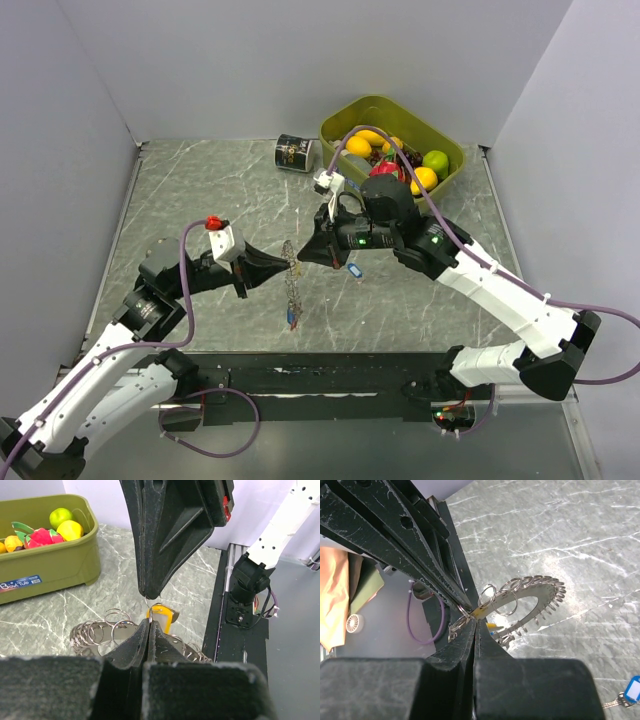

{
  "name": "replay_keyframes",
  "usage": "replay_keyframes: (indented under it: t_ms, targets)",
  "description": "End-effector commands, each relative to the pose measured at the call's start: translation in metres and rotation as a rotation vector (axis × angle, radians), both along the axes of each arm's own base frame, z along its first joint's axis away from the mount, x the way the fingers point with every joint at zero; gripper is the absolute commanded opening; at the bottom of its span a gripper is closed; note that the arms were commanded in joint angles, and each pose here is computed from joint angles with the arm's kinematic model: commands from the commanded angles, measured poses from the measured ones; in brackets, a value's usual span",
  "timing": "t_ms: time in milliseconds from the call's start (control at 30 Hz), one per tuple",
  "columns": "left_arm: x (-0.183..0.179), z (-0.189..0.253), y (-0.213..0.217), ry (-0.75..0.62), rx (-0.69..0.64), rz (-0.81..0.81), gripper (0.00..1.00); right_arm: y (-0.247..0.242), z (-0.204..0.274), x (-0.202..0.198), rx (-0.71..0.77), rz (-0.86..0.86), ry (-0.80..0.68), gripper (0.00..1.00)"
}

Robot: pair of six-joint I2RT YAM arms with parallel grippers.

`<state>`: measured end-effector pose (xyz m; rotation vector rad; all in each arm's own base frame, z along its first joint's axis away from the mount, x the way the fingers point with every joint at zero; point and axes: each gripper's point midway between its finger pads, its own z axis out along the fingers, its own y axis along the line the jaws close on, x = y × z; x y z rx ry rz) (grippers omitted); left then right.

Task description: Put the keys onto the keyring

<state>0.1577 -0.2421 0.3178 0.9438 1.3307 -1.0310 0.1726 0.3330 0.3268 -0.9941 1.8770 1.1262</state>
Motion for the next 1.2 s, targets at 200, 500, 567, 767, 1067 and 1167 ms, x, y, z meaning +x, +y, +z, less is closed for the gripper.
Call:
replay_keyframes:
  t_ms: [200,500,567,767,1067,1167]
  targets:
    - [-0.01,0.039,0.004,-0.111,-0.094,-0.009,0.01,0.001,0.01,-0.006,0.055,0.034,-0.044,0.0]
    - [-0.013,0.046,0.006,-0.132,-0.112,-0.007,0.01,0.002,0.001,-0.01,0.046,0.073,-0.047,0.0]
    - [-0.013,0.046,0.006,-0.135,-0.11,-0.007,0.01,0.003,0.0,-0.012,0.046,0.082,-0.046,0.0]
    - [-0.013,0.047,0.005,-0.141,-0.115,-0.014,0.01,0.003,-0.006,-0.011,0.031,0.092,-0.045,0.0]
    - [-0.014,0.048,0.005,-0.149,-0.119,-0.021,0.01,0.007,-0.015,-0.014,0.024,0.122,-0.031,0.0]
    - [-0.014,0.047,0.005,-0.149,-0.121,-0.024,0.01,0.01,-0.018,-0.015,0.024,0.135,-0.021,0.0]
